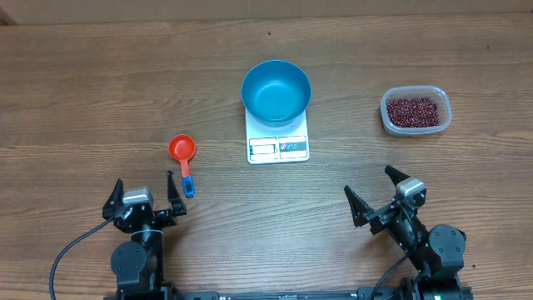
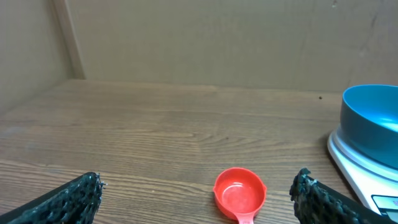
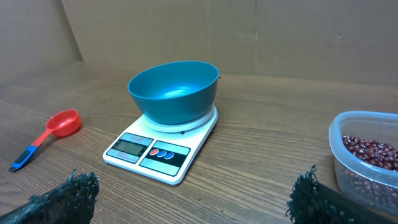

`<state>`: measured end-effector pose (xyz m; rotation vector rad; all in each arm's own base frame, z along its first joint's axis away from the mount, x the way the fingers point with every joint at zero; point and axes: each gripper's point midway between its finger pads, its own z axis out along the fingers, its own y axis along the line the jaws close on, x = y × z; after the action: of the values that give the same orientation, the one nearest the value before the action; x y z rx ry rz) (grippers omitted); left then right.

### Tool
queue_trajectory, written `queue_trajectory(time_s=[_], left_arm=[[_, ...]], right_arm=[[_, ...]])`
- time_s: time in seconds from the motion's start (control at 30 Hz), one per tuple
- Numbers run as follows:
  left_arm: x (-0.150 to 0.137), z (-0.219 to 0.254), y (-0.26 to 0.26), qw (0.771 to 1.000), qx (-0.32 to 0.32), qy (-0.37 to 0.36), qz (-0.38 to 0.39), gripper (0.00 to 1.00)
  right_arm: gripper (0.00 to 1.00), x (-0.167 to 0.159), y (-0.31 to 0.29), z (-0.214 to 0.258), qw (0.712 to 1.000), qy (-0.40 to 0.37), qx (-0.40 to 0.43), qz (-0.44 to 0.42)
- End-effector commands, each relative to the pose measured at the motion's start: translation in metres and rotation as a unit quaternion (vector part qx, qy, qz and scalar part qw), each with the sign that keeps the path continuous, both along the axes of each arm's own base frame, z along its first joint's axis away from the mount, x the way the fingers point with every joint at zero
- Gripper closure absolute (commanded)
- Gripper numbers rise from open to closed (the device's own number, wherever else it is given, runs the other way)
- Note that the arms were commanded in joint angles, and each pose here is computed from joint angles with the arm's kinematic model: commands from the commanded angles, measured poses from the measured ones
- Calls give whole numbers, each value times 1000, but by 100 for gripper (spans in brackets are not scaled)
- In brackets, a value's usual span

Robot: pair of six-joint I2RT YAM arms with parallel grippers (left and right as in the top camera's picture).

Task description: Scoop item into bowl and weigh 150g on scale

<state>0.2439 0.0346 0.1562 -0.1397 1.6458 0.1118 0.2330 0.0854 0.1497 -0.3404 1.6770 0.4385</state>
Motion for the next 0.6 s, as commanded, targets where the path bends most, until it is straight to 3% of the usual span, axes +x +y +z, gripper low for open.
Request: queue_trajectory(time_s=[0.0, 0.57], left_arm=[[-1, 1, 4, 1000, 11, -3, 11, 0], [0, 1, -3, 1000, 4, -3, -8, 0]], right_arm=[[0, -1, 2, -4, 1000, 4, 2, 6], [0, -1, 2, -4, 1000, 4, 2, 6]])
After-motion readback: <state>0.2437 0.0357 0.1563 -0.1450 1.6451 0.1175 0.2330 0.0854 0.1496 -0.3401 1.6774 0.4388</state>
